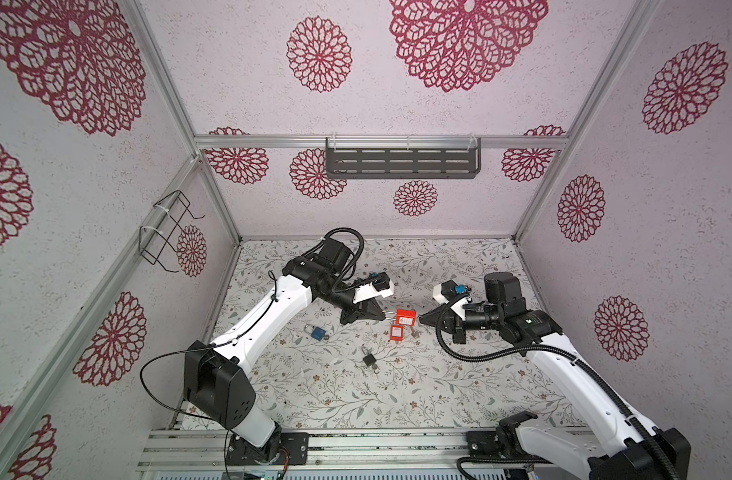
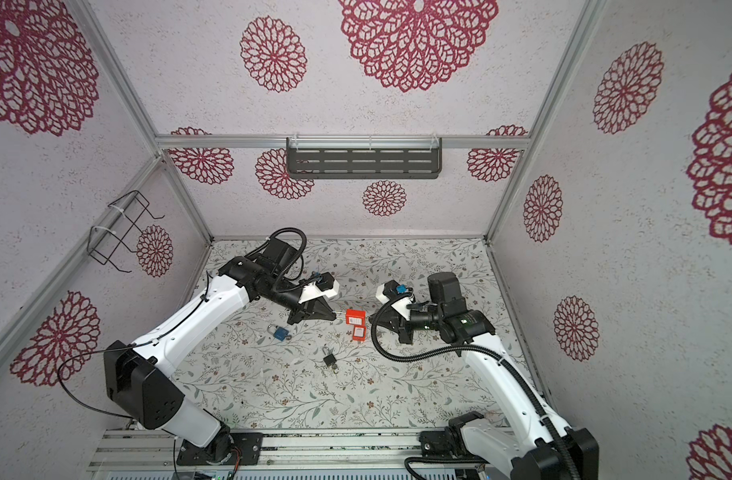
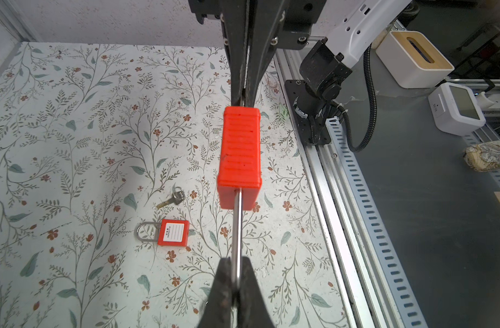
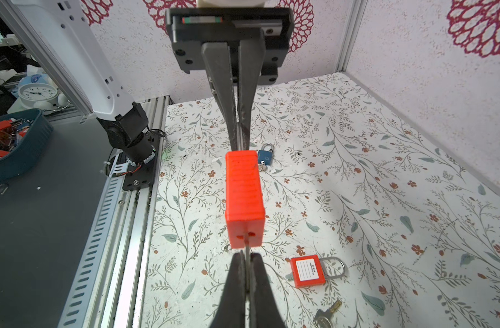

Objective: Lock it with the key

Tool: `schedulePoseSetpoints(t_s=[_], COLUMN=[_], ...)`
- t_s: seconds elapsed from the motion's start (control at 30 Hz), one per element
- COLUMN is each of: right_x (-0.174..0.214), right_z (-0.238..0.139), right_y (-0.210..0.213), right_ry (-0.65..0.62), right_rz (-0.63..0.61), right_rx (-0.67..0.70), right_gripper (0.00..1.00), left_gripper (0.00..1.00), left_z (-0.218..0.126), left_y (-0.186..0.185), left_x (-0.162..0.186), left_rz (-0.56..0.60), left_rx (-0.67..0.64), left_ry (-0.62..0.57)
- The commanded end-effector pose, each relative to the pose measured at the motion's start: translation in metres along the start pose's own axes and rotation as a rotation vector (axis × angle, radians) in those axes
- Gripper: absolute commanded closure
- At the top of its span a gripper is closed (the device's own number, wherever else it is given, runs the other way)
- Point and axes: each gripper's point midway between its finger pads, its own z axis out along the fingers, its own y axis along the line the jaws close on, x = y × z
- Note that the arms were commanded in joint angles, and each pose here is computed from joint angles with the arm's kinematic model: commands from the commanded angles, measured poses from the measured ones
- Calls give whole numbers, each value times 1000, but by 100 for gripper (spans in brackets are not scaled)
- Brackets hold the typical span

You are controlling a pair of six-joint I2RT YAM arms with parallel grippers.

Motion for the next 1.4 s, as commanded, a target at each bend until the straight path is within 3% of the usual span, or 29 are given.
schedulePoseSetpoints(t_s=[0.0,0.37,1.03,1.37], right_x=[1,-4,14,12], right_z=[-15,-24,-13,-19], right_y=[-15,-23,-16,-18], right_ry=[32,28,97,83], right_rz=[-17,-163,62,5], right_rx=[118,216,98,152], right_gripper=[100,100,100,100], left_gripper=[100,100,100,100], left_z=[-14,-13,-19,-20], left_y=[-9,-8,-4,-6], left_x=[-7,-8,-3,2], left_rz=[3,-7,44,39], left_rx=[-12,0,-77,-83], left_ry=[-22,-26,14,29])
